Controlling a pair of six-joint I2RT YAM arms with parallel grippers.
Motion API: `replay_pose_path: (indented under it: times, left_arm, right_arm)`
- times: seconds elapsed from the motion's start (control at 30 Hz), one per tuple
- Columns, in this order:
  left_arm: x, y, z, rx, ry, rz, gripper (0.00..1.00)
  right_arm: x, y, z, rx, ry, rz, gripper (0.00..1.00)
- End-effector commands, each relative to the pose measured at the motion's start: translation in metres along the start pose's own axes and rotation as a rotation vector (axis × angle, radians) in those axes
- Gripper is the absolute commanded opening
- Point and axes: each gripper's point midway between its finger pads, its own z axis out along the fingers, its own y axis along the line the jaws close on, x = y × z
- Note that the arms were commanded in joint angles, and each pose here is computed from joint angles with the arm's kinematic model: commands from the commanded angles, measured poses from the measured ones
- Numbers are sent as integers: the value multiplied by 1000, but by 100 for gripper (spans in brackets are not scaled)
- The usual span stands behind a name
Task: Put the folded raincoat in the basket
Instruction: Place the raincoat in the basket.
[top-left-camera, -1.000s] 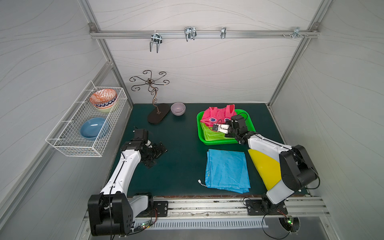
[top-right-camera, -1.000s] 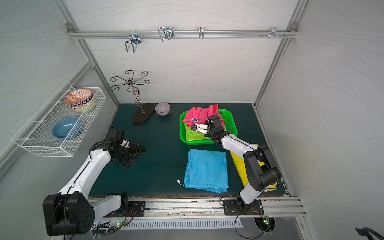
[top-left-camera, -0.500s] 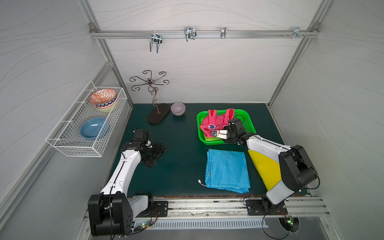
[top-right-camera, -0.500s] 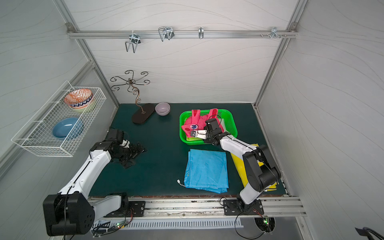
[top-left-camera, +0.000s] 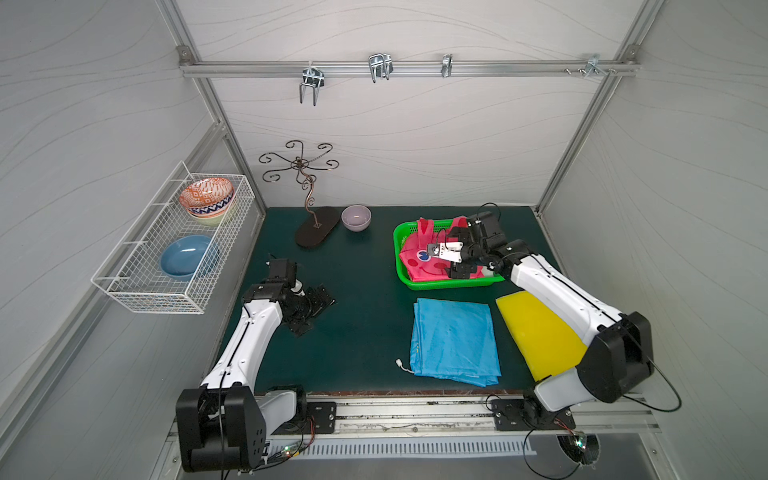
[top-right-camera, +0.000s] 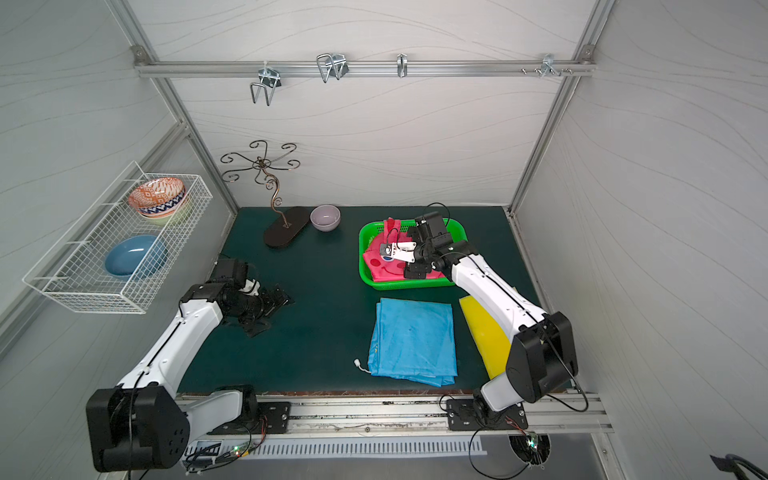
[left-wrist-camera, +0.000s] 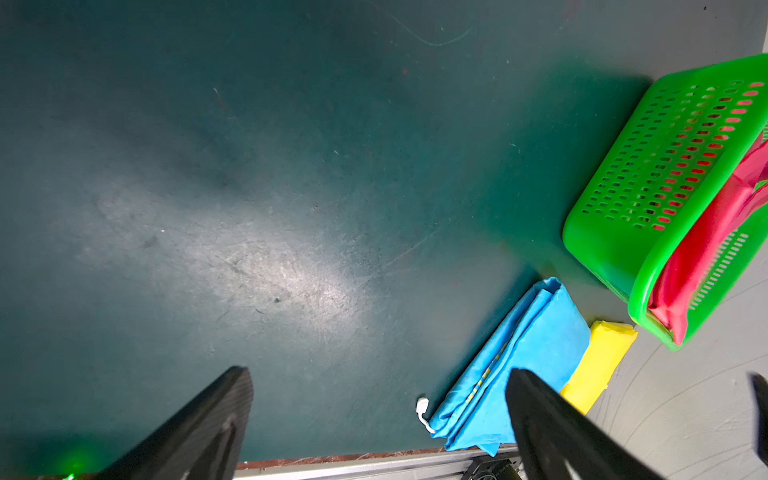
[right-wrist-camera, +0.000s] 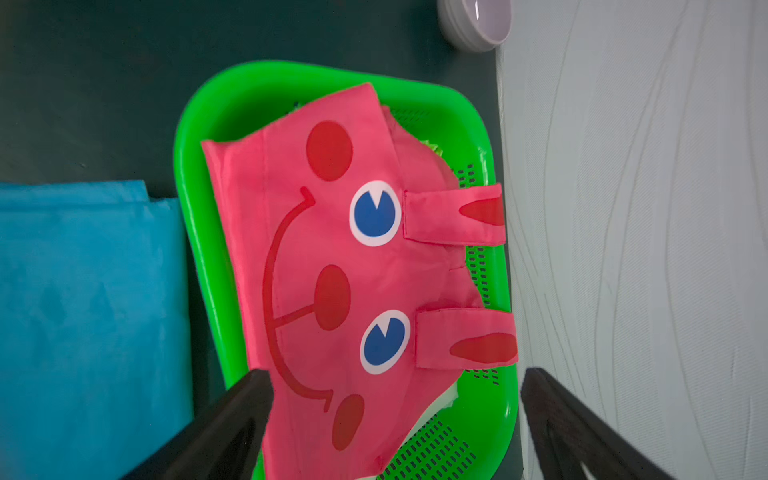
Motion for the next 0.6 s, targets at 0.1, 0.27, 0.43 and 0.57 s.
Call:
replay_pose_path:
  times: [0.1, 0.27, 0.43, 0.57]
  left_arm:
    - [-2, -4, 0, 14, 2, 22, 100]
    - [-2, -1, 3, 3, 12, 18, 100]
    - [-1, 0, 4, 0, 13, 17, 100]
    - [-1, -1, 5, 7, 14, 17, 100]
  right_arm:
    - [-56, 2, -40, -122, -222, 387, 99]
    - [-2, -62, -31, 158, -99, 1223, 99]
    - [9, -27, 2, -14, 72, 1561, 99]
    - [5, 13, 22, -118, 196, 1612, 89]
